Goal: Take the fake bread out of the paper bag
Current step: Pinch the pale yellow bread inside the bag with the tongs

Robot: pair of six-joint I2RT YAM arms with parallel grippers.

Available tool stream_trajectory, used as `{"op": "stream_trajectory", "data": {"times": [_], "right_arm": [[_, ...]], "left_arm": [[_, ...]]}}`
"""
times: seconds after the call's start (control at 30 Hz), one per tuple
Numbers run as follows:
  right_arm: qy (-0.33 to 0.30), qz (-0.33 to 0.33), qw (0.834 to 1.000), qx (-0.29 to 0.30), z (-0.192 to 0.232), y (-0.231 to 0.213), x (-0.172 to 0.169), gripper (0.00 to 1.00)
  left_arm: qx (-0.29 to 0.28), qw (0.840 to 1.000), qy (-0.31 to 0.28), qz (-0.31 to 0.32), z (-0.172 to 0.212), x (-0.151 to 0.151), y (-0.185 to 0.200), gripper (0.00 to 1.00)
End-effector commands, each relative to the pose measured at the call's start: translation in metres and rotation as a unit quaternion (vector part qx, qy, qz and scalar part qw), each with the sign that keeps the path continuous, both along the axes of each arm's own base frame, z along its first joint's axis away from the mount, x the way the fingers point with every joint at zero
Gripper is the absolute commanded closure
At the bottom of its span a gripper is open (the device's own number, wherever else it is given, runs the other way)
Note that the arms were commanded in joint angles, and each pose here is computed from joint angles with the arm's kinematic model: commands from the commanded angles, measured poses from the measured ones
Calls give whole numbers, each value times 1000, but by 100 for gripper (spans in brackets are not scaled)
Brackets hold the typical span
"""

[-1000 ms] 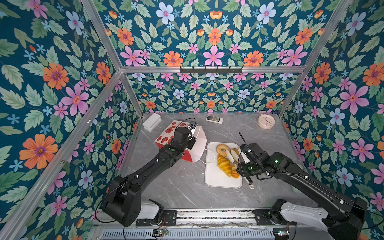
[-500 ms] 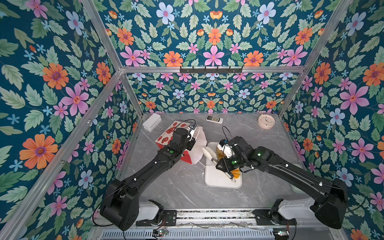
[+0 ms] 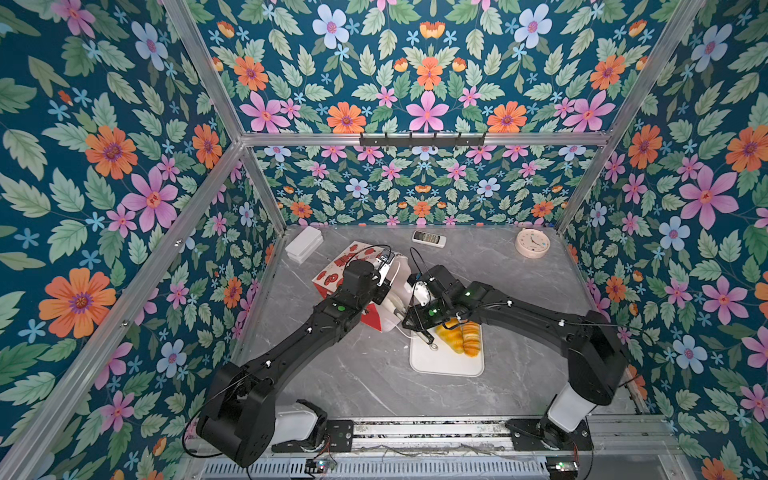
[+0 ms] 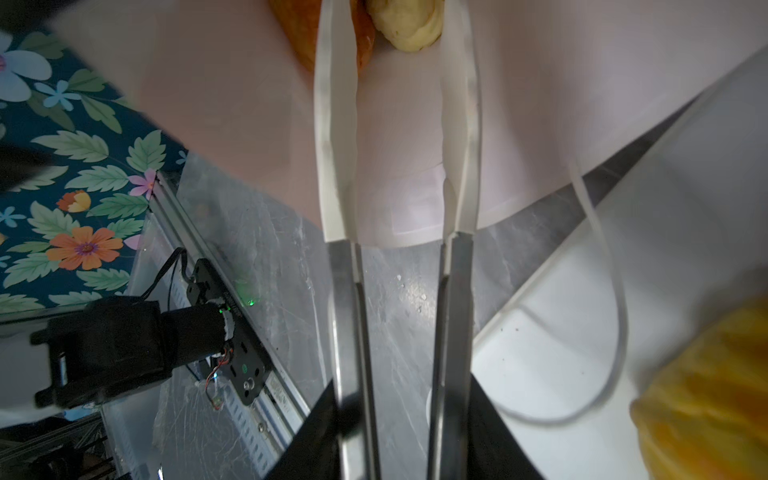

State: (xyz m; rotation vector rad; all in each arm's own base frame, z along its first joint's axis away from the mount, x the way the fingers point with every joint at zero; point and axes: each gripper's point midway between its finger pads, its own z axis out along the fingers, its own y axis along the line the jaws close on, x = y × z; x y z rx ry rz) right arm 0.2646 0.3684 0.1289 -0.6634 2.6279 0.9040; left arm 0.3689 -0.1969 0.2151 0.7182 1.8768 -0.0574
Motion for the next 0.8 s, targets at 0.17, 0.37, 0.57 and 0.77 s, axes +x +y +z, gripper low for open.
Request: {"op": "stream_trajectory", "data": {"times": [0.17,0.37,0.57,0.77], "right_arm": [[-5,-45,998,35,-5,17,35,56],[3,-38,999,38,-3,23,39,53],[27,-27,998,44,-7,29,35,51],[35,-23,998,39,-13,30,34,51]], "left_arm": [[-31,999,-8,-28,15,-5,-11,100],[-34,999,-4,-34,13,-7,-13,100],[-35,999,-4,-40,14,-7,-15,100],[-36,998,-1,-42,13,-7,-16,100]]}}
